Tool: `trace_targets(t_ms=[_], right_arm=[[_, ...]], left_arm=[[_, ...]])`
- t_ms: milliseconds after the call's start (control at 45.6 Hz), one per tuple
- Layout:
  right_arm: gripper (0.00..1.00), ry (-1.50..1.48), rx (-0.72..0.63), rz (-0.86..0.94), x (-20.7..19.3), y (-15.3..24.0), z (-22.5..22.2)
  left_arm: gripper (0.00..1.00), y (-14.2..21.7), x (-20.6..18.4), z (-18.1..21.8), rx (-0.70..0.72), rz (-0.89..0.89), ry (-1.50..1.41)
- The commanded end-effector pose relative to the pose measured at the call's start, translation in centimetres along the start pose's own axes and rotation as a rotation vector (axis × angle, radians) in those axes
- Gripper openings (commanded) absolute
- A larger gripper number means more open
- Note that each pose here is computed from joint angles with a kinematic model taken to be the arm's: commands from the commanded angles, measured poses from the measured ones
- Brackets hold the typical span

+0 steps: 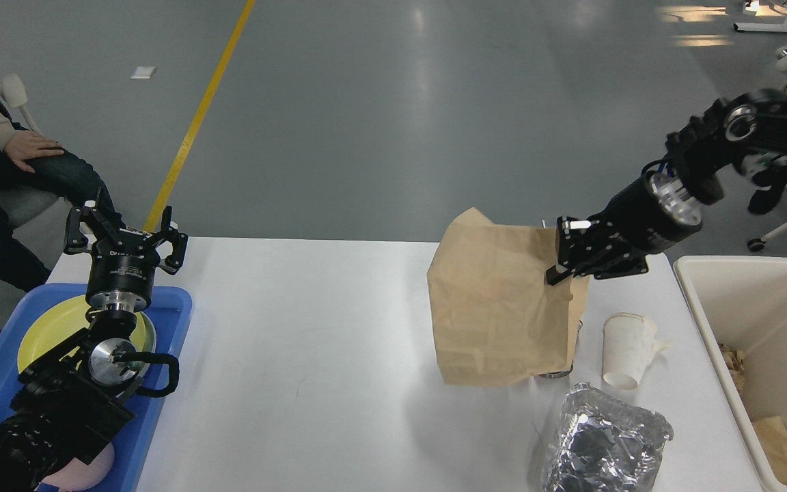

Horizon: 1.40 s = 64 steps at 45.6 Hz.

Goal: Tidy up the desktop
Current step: 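Grasp the brown paper bag with the right gripper and lift it, then carry the paper bag over the white bin and release it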

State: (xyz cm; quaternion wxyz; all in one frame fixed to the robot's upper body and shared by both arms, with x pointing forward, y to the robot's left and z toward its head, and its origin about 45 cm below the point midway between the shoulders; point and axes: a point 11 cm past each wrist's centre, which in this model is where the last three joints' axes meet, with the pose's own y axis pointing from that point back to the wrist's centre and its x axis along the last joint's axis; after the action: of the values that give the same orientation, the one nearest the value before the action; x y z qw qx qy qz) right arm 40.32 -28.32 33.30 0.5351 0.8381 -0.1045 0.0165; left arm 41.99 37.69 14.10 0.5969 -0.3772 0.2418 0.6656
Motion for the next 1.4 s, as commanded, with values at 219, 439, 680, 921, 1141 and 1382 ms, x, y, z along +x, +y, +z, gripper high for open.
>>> trace_targets(t_ms=[219,439,680,921,1141,1382], right_arm=[[0.0,-0.095,0.018,0.284,3.8,9.1,3.4],[0.0,-0.349,-0.156,0.533,5.2,9.2,15.9],[0.0,-0.488,-0.437,0.824,1.4,6.1,27.9],[0.0,-0.531,-0.666,0.802,-5.3,3.6,36.0],[0.93,-0.506,-0.783,0.734,-8.8,1.0,39.3],[1.0,-0.477,-0.746,0.703,-7.8,-1.3,37.7]], left_arm=[[0.96,0.0,-0.1,0.0,0.001,-0.003,0.002],[0.96,0.0,-0.1,0.0,0.001,-0.003,0.002],[0.96,0.0,0.0,0.0,0.0,0.0,0.0],[0.96,0.0,0.0,0.0,0.0,0.0,0.0],[0.96,0.0,0.0,0.0,0.0,0.0,0.0],[0.96,0.0,0.0,0.0,0.0,0.0,0.0]])
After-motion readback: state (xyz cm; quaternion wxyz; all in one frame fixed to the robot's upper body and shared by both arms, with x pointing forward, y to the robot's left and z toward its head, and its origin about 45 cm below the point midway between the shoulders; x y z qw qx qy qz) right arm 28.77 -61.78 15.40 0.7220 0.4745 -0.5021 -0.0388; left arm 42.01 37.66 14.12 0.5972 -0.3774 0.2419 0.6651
